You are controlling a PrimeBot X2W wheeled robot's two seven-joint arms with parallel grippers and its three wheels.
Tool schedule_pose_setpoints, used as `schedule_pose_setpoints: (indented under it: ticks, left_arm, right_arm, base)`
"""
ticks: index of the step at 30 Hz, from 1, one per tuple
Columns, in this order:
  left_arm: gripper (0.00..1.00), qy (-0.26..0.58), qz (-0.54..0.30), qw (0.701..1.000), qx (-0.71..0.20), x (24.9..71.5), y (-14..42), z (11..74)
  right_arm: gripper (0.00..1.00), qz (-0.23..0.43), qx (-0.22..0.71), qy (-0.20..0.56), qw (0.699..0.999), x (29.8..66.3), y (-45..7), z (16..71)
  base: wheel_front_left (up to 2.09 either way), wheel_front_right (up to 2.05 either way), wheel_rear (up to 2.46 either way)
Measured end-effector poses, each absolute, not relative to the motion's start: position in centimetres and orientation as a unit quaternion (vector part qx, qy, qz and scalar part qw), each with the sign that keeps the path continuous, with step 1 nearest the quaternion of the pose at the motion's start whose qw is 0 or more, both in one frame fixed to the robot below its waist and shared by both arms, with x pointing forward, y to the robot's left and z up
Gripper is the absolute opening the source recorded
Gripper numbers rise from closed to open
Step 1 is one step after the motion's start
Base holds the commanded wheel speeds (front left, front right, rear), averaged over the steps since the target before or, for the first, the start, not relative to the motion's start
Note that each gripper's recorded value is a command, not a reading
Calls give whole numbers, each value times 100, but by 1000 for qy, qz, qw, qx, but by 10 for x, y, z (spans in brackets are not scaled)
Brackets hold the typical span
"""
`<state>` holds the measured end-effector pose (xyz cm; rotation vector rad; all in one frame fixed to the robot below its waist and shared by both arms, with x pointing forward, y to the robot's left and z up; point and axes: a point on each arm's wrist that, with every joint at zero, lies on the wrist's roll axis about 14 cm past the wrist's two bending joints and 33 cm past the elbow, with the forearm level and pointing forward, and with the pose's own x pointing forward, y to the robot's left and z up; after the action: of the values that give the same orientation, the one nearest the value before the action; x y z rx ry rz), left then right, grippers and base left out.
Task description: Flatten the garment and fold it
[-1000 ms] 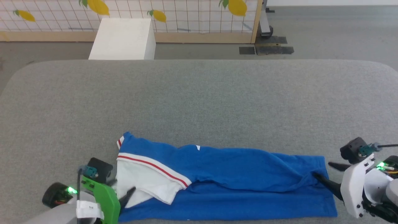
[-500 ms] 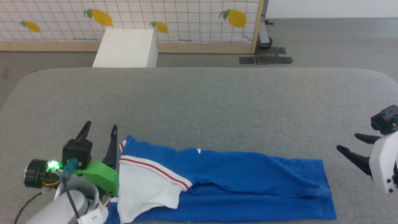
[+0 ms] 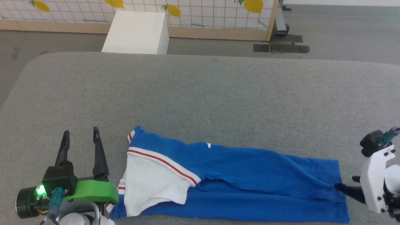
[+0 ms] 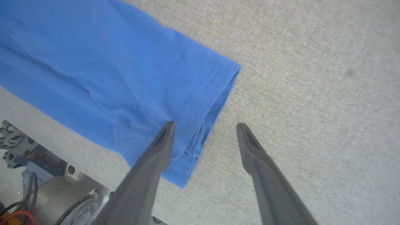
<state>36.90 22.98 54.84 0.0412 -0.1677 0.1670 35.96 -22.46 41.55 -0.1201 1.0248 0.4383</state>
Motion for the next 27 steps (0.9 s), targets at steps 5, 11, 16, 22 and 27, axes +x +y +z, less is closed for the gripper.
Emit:
schedule_pose_setpoints:
  ticks: [5,11,16,22,27]
  left_arm:
    - [100,-81,107,991,17,360,238,541]
    - [100,-75,111,991,18,356,237,533]
    - [100,-73,110,991,22,357,237,531]
    - [100,-76,104,991,33,359,237,532]
    - [100,-83,100,991,32,358,236,536]
  right_arm:
    - [100,202,-13,527,825,350,-212,383]
    - [100,206,-15,542,814,347,-204,368]
    - [9,204,-10,538,818,348,-203,365]
    - [0,205,-10,520,829,350,-204,371]
    - [0,217,-16,484,848,355,-200,387]
  base:
    - [0,0,0]
    - [0,0,0]
    - [0,0,0]
    - [0,0,0]
    - [0,0,0]
